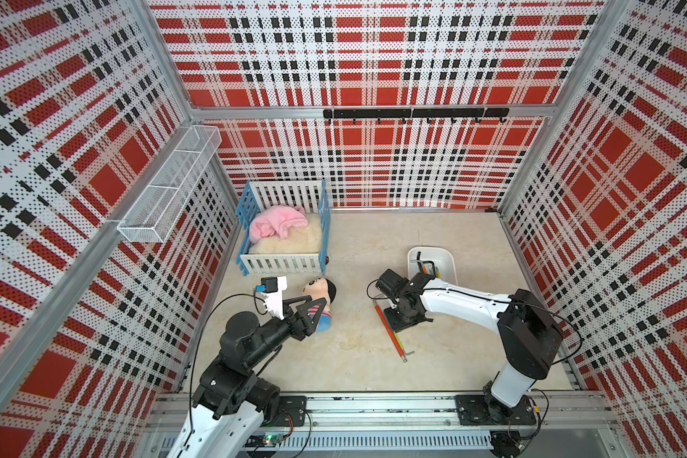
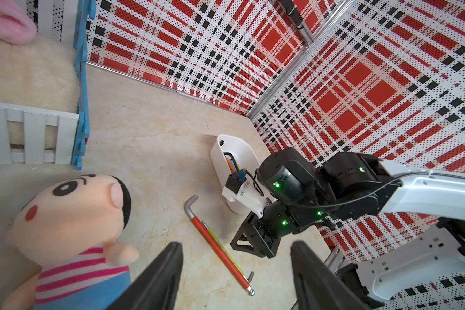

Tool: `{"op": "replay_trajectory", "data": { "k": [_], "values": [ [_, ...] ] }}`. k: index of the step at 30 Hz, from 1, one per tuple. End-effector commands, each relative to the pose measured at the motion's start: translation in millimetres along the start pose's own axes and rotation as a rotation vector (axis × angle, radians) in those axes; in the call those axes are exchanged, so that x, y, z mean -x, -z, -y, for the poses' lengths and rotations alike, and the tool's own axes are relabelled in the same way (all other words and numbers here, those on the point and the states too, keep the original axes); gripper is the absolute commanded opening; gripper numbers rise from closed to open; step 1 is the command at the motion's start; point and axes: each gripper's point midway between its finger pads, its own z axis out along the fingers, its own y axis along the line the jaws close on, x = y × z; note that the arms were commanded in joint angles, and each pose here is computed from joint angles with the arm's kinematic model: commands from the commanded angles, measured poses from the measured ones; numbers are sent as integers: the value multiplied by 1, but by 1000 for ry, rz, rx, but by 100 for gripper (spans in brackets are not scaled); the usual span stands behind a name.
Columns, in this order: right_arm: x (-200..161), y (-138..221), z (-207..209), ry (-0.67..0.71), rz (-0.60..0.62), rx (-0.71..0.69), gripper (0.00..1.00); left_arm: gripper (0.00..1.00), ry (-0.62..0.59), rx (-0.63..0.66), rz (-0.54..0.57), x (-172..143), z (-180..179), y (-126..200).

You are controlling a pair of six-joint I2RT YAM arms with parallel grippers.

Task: Put the hex key on the desktop into the storage box
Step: Pick up the Allen key from the center of the board.

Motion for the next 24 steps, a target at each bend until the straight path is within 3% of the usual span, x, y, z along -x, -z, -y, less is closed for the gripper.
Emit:
{"op": "replay_trajectory", "data": {
  "k": [1,24],
  "values": [
    [-1,5,-1,-40,31,21,30,69,-13,-6,41,10,4,3],
    [-2,-25,-12,-3,-20,15,25,69,-13,-10,54,12,5,6]
  ]
}}
